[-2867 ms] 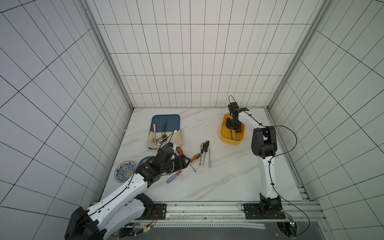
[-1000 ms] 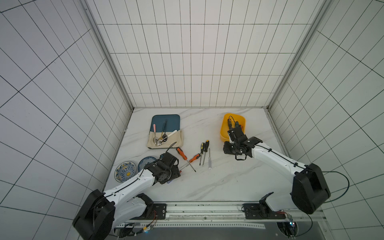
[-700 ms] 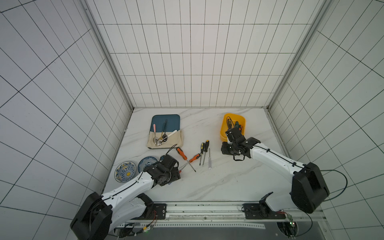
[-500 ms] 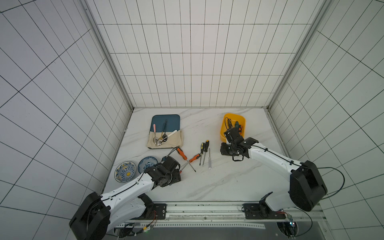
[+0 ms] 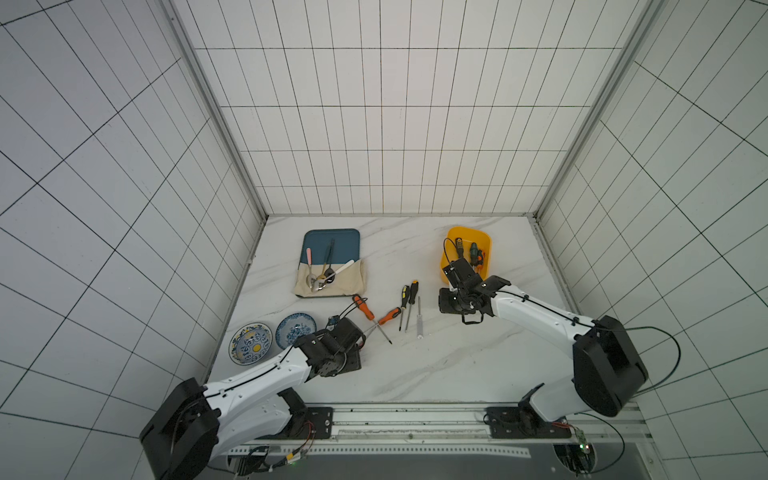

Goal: Put the screwdriver on the desktop into the storage box
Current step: Pick up the screwdriver from the center of the board, then place the screwdriver in the storage box.

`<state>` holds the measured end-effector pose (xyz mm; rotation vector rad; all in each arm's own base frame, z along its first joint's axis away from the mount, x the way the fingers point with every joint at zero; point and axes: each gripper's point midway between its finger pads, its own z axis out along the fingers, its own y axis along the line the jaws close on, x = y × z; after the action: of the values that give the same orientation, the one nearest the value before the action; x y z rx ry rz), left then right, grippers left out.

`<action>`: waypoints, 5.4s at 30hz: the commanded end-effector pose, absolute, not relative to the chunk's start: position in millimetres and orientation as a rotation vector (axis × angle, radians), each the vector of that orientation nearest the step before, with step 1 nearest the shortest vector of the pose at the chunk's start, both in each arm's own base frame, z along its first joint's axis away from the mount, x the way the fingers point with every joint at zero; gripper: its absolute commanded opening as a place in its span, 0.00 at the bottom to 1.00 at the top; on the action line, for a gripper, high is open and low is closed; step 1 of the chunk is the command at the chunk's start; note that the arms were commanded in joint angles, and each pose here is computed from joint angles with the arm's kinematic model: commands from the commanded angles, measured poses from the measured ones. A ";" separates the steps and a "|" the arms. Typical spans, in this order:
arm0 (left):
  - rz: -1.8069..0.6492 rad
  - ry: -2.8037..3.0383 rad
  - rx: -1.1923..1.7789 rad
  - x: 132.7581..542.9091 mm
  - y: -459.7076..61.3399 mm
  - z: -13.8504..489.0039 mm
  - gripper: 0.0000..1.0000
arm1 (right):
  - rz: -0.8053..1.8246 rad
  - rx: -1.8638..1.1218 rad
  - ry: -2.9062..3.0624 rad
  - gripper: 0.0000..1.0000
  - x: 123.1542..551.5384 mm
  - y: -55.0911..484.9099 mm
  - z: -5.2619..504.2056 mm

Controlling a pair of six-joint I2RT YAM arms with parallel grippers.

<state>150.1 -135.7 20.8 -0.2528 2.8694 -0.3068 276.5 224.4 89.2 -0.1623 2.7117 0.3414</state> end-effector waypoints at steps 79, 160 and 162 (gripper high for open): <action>-0.412 2.723 0.089 149.5 -192.8 97.8 0.00 | 0.677 -0.203 2.593 0.45 261.8 250.0 143.7; -1.162 2.197 0.081 197.6 -222.1 213.7 0.00 | 1.841 -0.699 2.230 0.26 181.2 426.7 239.5; -1.167 2.198 0.080 197.1 -222.3 213.9 0.00 | 1.836 -0.691 2.240 0.22 182.6 426.9 237.0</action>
<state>190.8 -220.9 196.0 0.0675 2.2740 -1.1532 189.2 418.4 224.6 -0.6323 2.2799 1.7914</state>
